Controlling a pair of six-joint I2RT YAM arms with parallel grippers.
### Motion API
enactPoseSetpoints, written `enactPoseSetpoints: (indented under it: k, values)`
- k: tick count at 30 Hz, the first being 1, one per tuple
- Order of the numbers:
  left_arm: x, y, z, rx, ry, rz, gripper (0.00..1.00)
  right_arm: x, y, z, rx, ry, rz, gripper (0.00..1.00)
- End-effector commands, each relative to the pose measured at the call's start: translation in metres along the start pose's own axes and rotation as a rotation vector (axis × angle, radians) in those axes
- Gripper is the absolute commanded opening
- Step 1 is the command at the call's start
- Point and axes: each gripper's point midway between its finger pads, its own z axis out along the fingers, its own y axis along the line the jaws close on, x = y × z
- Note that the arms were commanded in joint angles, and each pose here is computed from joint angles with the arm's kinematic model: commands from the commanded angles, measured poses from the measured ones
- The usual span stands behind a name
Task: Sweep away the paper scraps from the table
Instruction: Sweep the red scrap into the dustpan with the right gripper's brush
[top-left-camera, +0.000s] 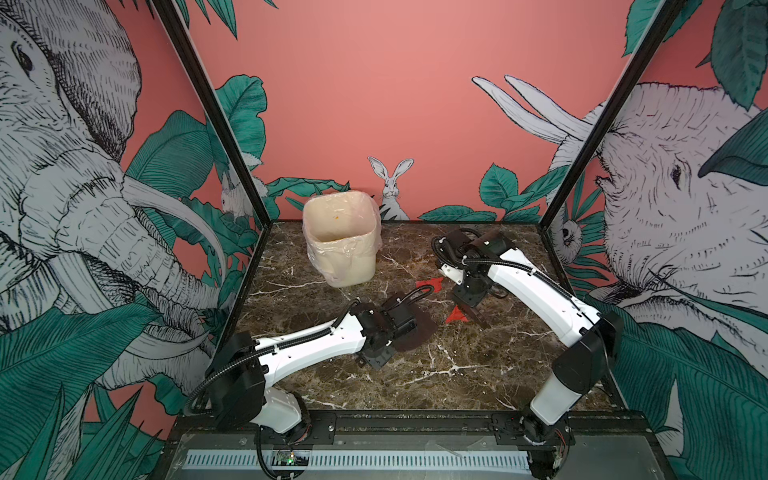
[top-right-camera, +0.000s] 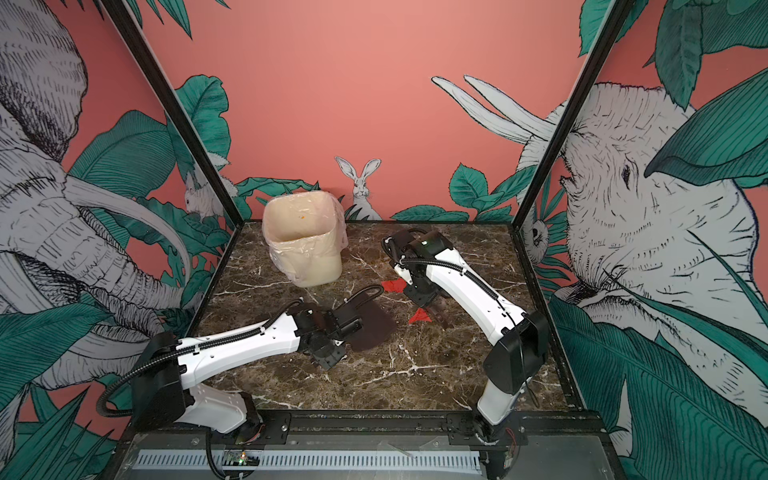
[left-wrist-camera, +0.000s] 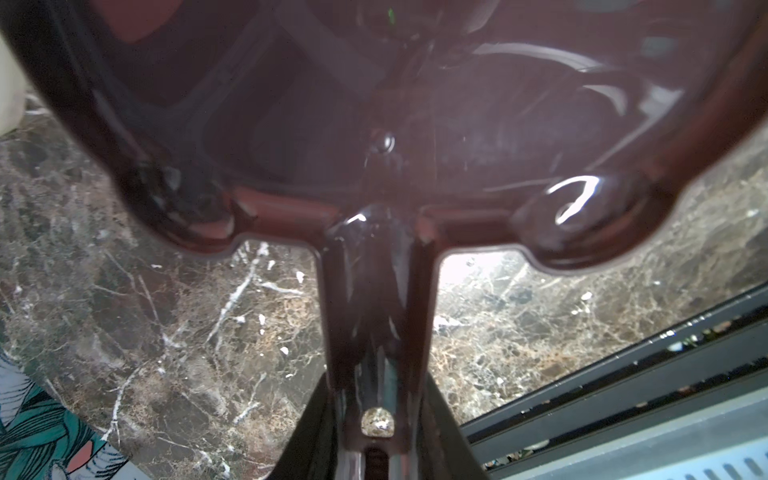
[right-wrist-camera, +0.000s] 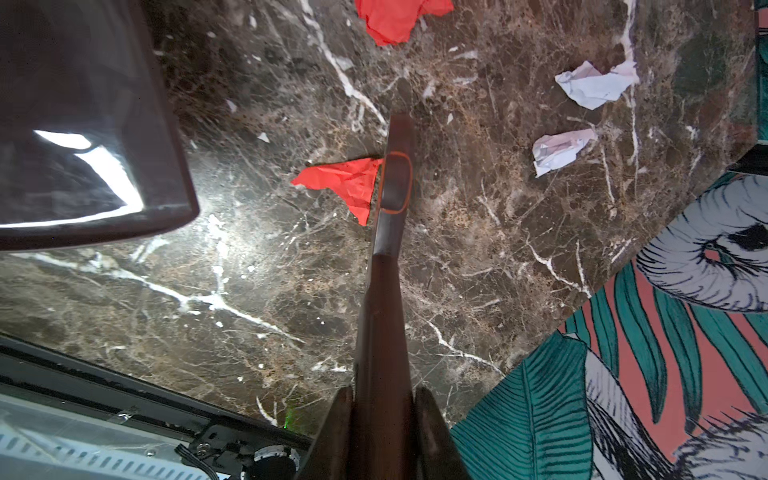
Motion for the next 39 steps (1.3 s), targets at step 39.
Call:
enactPoseSetpoints:
  k: [39]
  values:
    - [-0.017,-0.056,0.036,0.099,0.122,0.125,0.00,0.004,0.028,-0.004,-0.101,0.066,-0.075,0.00]
